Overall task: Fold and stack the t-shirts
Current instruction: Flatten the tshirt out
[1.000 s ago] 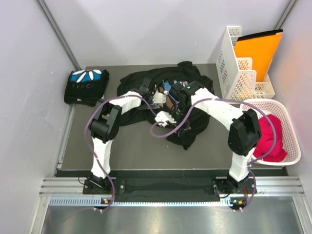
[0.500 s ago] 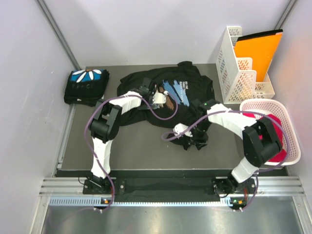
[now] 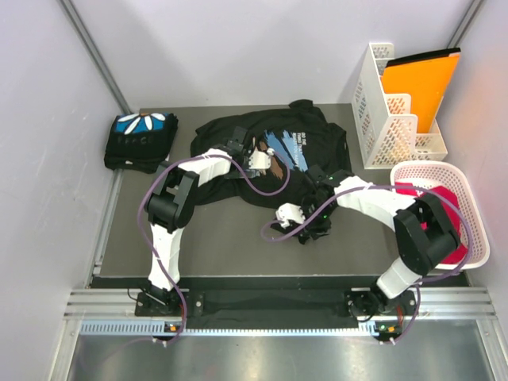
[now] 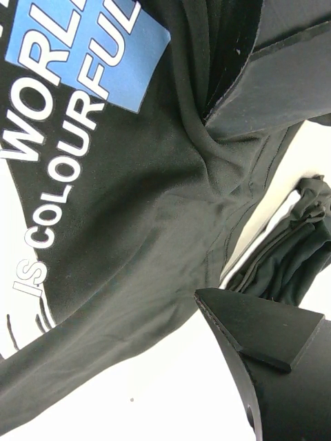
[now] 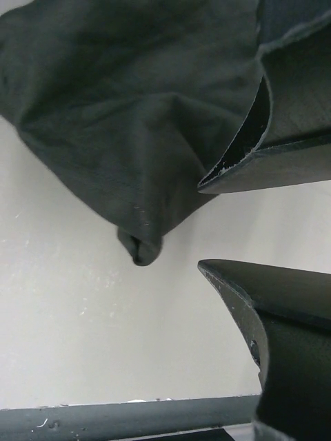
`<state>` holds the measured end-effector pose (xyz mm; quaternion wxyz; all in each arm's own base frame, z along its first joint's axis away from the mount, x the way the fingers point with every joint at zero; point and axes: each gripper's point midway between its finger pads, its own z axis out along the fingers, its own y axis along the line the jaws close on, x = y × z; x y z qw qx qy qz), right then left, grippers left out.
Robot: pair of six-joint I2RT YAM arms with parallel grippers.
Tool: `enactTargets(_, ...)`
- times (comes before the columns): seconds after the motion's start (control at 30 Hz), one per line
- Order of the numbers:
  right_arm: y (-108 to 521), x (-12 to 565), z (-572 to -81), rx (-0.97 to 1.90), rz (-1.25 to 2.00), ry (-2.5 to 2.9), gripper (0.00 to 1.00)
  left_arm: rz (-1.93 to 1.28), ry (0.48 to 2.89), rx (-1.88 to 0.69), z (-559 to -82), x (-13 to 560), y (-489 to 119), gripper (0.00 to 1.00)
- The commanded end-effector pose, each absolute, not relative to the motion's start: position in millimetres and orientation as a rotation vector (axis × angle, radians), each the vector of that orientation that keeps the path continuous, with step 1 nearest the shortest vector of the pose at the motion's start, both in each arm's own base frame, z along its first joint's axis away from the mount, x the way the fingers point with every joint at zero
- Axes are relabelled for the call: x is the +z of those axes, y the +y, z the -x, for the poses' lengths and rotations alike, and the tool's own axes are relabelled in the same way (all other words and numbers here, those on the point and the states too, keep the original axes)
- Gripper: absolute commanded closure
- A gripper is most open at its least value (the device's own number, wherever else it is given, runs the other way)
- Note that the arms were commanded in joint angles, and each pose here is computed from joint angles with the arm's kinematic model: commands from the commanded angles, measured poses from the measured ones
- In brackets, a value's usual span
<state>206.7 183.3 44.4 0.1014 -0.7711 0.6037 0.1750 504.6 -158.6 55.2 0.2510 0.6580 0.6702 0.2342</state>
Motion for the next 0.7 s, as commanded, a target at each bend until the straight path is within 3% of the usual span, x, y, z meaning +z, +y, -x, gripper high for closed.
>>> enactTargets(0.0, 199, 40, -205, 0.548, 2.304, 1.713, 0.56, -1.766, 1.798, 0.639, -505, 66, -163, 0.07)
enactTargets(0.43, 209, 20, -210, 0.582, 2.364, 1.700, 0.56, -1.748, 1.779, 0.652, -509, 71, -162, 0.07)
enactTargets(0.47, 210, 18, -212, 0.578, 2.365, 1.707, 0.58, -1.743, 1.774, 0.653, -510, 73, -164, 0.07)
enactTargets(0.57, 211, 15, -217, 0.555, 2.364, 1.723, 0.77, -1.732, 1.764, 0.651, -511, 78, -165, 0.07)
enactTargets(0.6, 212, 15, -219, 0.546, 2.363, 1.727, 0.88, -1.735, 1.763, 0.651, -511, 78, -165, 0.07)
enactTargets(0.67, 209, 18, -223, 0.500, 2.368, 1.728, 0.98, -1.729, 1.762, 0.653, -511, 80, -164, 0.07)
